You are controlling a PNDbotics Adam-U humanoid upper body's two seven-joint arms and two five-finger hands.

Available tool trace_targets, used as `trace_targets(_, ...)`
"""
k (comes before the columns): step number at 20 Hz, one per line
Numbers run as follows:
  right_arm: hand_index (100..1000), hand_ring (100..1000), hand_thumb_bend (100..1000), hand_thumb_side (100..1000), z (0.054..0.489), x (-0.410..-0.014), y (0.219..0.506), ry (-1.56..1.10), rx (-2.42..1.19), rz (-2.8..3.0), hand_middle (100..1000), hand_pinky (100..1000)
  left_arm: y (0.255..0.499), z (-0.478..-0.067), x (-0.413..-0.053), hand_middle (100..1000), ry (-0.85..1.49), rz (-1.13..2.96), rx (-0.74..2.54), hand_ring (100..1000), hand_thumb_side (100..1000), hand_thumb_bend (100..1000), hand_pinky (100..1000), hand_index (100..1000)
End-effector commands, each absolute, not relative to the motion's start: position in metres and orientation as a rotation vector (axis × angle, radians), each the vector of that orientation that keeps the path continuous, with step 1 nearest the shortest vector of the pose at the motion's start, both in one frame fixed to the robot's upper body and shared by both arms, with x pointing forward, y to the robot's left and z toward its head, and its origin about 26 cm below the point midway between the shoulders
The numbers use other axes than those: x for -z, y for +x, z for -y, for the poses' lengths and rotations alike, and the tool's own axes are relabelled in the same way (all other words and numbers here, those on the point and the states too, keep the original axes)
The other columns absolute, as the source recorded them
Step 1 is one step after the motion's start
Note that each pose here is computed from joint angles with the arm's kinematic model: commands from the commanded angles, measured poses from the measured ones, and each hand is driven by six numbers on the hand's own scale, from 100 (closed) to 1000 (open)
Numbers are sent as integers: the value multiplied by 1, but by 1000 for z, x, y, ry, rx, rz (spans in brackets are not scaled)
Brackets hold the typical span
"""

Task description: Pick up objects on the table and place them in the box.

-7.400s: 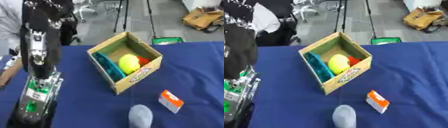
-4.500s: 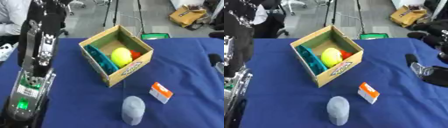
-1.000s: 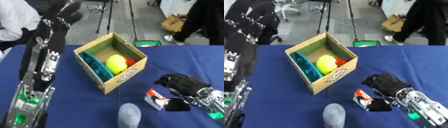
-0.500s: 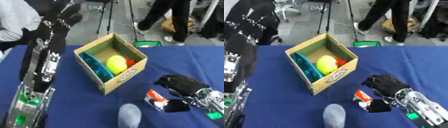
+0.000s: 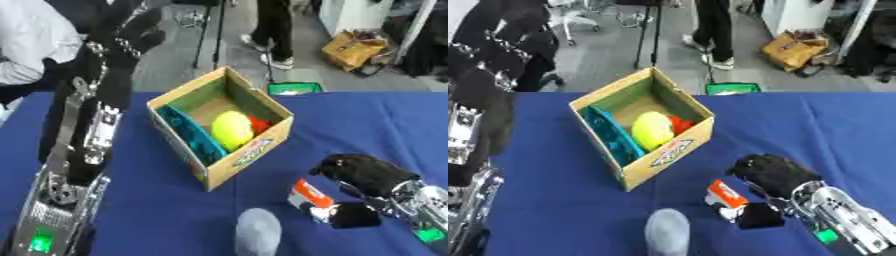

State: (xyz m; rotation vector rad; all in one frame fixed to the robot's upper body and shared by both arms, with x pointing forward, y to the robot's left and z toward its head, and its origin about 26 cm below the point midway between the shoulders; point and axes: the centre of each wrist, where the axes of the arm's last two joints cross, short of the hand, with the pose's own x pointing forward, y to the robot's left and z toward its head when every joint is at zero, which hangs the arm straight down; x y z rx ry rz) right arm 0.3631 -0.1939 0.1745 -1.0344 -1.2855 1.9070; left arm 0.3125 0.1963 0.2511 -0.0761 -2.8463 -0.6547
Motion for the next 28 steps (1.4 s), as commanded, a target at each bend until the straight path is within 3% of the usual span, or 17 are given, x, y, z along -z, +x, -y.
trace_targets(1,926,959,429,1000,201,-182,366,-1081,-1895,1270,840,902,311,-197,-256,992,-70,2867,651,965,798,100,933,1000)
trace_targets(28,892,947,409,1000,204,-158,378,-1078,-1958,1190,813,898,311,-195,-258,994,-83,2874,650,966,782,100,933,1000)
